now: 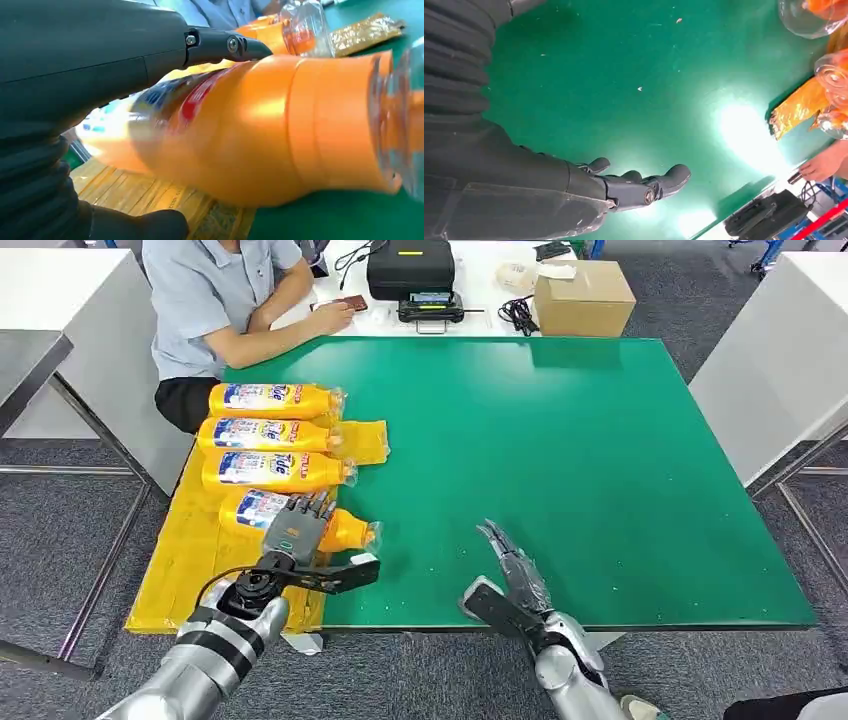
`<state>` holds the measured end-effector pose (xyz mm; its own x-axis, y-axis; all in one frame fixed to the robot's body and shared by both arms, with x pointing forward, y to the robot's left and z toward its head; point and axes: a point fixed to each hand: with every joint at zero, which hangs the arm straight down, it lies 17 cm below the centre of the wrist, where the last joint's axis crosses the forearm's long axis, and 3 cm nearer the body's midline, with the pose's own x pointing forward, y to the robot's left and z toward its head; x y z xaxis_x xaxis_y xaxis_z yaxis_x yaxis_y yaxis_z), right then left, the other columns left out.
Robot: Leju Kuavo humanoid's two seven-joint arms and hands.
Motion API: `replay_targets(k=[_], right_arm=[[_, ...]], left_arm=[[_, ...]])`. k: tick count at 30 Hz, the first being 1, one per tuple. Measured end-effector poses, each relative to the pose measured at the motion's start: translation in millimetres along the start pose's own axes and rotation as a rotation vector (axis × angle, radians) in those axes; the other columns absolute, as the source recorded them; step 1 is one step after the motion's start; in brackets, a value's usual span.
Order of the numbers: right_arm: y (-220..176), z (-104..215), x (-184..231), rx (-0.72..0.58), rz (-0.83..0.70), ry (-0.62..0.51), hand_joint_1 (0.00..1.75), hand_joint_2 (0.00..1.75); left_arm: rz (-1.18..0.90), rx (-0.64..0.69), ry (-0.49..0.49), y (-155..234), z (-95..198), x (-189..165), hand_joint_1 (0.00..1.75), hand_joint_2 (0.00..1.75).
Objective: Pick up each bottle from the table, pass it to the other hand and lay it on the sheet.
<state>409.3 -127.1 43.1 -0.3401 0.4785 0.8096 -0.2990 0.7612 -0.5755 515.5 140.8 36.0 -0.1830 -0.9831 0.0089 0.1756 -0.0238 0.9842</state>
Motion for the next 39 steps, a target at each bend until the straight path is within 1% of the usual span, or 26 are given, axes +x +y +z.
replay_targets(k=[7,9,11,13,16,18,19,22,25,30,33,37,38,39], right_arm=[[0,-1,-2,0.001,-0.003,0.003,0.0,1.75],[0,-1,-3,0.002,-0.002,0.006,0.0,1.75],[1,-1,-4,0.004,0.0,0.008,0.0,1.75],[1,0,-5,0.006,0.004,0.009,0.0,1.75],[1,0,-5,0.006,0.009,0.01,0.0,1.75],[0,1,-6,0.002,0.009,0.013,0.0,1.75],[0,3,-7,-0.002,0.003,0.016,0.0,1.75],[1,9,-7,-0.014,-0.012,0.019,0.0,1.75],[-5,16,-4,-0.051,-0.062,0.009,0.0,1.75],[-8,27,-4,-0.077,-0.072,0.016,0.0,1.75],[-9,27,-4,-0.083,-0.06,0.017,0.0,1.75],[-15,27,-3,-0.114,-0.06,0.014,0.0,1.75],[-18,26,-1,-0.131,-0.082,0.011,0.0,0.0],[-20,26,2,-0.144,-0.155,0.007,0.0,0.0]], left_arm=[[-0.005,-0.034,-0.014,-5,-3,2,0.03,1.75],[-0.003,-0.041,-0.019,-6,-4,3,0.09,1.75],[0.004,-0.046,-0.024,-6,-4,4,0.09,1.75],[0.007,-0.048,-0.026,-6,-5,5,0.0,1.75],[-0.001,-0.028,-0.033,-3,-5,9,0.0,1.75],[0.005,0.023,-0.054,4,-2,16,0.0,1.75],[0.015,0.06,-0.073,9,1,22,0.0,1.75],[0.064,0.112,-0.122,15,16,43,0.0,1.75],[0.184,0.229,-0.215,36,39,68,0.0,1.75],[0.301,0.429,-0.29,80,81,87,0.0,1.75],[0.375,0.46,-0.327,90,92,94,0.0,1.75],[0.416,0.513,-0.342,97,103,95,0.0,1.75],[0.436,0.539,-0.345,101,107,95,0.0,1.75],[0.476,0.568,-0.355,107,111,95,0.0,1.75]])
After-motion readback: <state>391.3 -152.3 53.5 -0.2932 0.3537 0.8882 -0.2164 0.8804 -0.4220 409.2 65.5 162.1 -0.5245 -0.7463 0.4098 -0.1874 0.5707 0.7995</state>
